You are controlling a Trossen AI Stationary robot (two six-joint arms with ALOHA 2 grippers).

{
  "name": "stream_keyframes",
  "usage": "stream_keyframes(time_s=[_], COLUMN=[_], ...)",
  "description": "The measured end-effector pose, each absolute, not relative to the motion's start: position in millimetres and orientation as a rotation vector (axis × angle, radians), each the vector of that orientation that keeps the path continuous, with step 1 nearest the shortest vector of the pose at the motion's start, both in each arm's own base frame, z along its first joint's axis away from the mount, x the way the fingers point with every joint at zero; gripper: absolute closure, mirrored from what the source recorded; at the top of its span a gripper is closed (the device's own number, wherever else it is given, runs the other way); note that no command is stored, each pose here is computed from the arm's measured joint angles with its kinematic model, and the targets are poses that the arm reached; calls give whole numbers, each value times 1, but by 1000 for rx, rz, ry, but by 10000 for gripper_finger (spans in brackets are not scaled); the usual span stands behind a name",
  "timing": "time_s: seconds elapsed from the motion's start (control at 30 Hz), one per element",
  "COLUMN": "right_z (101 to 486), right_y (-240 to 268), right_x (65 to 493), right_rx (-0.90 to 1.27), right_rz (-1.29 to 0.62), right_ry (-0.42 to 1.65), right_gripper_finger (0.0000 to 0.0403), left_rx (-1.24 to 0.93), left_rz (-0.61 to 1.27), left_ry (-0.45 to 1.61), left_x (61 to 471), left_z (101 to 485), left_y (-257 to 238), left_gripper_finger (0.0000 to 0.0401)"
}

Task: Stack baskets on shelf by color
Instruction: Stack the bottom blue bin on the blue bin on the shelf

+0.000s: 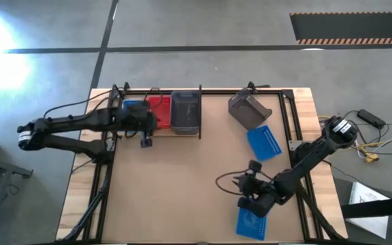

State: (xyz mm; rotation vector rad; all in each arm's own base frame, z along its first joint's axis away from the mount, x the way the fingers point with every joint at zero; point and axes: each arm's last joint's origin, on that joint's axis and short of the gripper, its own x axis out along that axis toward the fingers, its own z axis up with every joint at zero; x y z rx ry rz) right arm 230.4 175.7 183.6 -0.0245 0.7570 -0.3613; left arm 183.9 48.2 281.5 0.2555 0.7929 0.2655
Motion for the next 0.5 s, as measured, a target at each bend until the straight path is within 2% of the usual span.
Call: stream_keyframes(time_s=[0.2,0.37,0.5], right_z=[198,207,199], right_y=[204,237,259], right_x=[205,183,173], right_rx=[60,165,266], right_rz=[-191,-55,5], right_ry=[739,683,671], right_gripper_finger=[351,363,356], left_rx=[330,367,380], left_rz=[39,-9,-53], left_ry=[640,486,372], left_x=[198,218,237], left_z=[279,273,258], left_y=[-6,-62,-106], left_gripper_finger=[279,279,279])
